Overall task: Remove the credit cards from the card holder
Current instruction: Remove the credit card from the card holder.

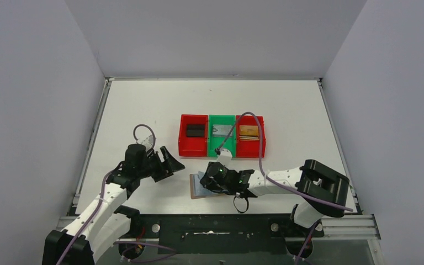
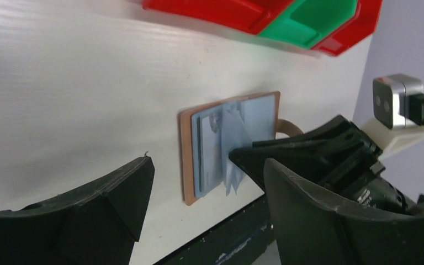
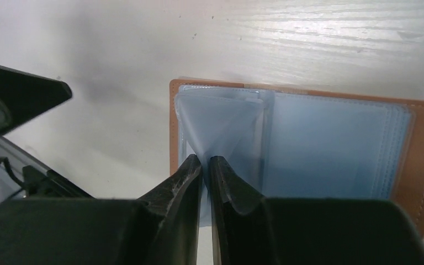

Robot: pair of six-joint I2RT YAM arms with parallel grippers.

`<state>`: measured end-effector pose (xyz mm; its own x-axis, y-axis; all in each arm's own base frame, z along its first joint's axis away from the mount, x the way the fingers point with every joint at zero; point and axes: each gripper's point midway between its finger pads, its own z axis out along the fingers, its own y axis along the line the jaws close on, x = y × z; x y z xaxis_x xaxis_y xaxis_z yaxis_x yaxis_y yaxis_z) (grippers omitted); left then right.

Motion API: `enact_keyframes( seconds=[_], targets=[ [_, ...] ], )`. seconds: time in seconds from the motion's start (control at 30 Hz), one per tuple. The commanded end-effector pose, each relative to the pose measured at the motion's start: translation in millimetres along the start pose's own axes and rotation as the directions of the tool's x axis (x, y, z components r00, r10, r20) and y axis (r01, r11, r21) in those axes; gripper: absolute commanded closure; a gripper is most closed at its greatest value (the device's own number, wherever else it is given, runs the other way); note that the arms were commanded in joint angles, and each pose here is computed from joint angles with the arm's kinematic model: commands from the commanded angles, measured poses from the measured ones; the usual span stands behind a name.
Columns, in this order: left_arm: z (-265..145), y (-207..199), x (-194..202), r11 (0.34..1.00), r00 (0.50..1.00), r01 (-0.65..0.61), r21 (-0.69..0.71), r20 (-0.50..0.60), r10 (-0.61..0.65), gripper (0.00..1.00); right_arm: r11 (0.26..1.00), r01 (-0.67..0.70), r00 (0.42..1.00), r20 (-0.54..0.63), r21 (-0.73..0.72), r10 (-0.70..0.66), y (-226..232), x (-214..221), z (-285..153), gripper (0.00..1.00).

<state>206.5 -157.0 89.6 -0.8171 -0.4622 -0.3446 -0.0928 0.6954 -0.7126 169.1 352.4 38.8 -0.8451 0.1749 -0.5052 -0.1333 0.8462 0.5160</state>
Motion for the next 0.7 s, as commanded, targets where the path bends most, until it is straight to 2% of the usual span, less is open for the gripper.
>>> enact_keyframes(
  seconds=[0.0, 0.1, 0.27, 0.5, 0.67],
  targets=[
    [1, -50, 14, 0.96, 0.994, -0.062, 0.272, -0.066, 0.083, 0.28, 0.972, -0.135, 0.987, 0.056, -0.191, 0.148, 28, -21, -11, 0.88],
    [8, -61, 31, 0.95, 0.986, -0.094, 0.296, -0.105, 0.13, 0.28, 0.967, -0.161, 0.982, 0.063, -0.198, 0.177, 22, -23, -12, 0.88],
    [21, -72, 48, 0.941, 0.98, -0.128, 0.314, -0.108, 0.169, 0.29, 0.964, -0.179, 0.979, 0.061, -0.198, 0.194, 18, -23, -13, 0.87],
    [39, -60, 69, 0.95, 0.97, -0.144, 0.277, -0.15, 0.191, 0.33, 0.962, -0.193, 0.976, 0.065, -0.191, 0.209, 13, -23, -13, 0.87],
    [47, -58, 85, 0.944, 0.96, -0.153, 0.293, -0.182, 0.212, 0.4, 0.962, -0.199, 0.975, 0.065, -0.188, 0.214, 11, -22, -12, 0.86]
  ],
)
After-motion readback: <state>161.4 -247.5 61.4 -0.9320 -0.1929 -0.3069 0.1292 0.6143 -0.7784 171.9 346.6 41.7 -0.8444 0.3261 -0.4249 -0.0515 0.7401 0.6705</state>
